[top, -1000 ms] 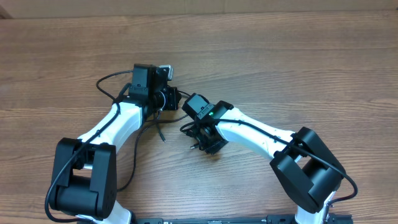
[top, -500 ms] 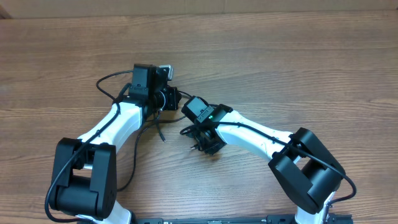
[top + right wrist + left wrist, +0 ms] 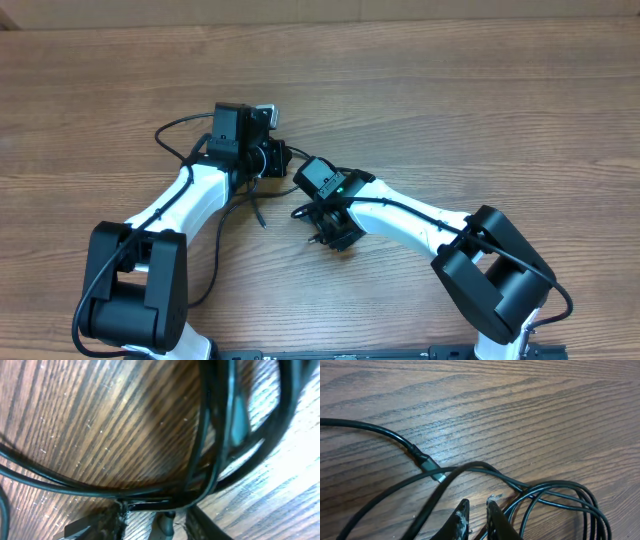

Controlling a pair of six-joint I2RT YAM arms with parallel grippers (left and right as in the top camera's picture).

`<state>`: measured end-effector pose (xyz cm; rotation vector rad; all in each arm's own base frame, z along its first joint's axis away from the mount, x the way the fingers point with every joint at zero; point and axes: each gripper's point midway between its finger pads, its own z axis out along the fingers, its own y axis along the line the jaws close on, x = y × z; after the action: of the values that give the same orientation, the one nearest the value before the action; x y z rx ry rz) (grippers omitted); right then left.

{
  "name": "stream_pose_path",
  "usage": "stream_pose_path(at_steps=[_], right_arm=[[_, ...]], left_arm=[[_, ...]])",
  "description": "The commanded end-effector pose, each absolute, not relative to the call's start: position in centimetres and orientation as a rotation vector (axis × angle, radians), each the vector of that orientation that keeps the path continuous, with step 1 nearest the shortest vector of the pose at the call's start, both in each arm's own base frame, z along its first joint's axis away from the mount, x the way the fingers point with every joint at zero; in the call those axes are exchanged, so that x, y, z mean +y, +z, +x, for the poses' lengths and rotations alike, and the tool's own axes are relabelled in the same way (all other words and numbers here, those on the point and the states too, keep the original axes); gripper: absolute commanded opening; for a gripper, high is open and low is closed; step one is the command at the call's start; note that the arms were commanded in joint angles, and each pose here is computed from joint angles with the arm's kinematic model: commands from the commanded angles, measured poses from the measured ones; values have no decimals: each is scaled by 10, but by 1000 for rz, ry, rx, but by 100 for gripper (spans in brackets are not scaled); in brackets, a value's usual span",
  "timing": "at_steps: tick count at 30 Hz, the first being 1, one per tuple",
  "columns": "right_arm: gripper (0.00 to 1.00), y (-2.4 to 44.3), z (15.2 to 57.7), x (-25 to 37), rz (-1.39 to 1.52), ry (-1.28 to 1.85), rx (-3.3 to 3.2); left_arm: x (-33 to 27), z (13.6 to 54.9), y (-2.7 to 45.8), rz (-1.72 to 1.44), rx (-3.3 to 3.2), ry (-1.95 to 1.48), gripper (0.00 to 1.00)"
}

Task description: Untangle cables

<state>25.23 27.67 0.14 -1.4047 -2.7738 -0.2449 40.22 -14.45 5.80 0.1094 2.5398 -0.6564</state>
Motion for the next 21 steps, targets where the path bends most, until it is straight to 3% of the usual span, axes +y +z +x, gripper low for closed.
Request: stream_pose_path(at_steps=[1,6,9,17,21], right_arm=[[49,-8,246,267,-1413,-186,-2775],[51,-7,258,268,-1443,-232,-2794],[46,-6,259,269,-1444,-245,-2797],[46,-7,261,267,-1454,-233,-2811],[34,-8,255,261,-1451,-177,-2805]], left_arm=[[-146,400,54,137,2545,-652,14],[-147,400,54,139,2544,-660,15],[-147,400,54,139,2544,-660,15],[-147,400,54,140,2544,-660,15],[-147,400,54,140,2544,-660,15]])
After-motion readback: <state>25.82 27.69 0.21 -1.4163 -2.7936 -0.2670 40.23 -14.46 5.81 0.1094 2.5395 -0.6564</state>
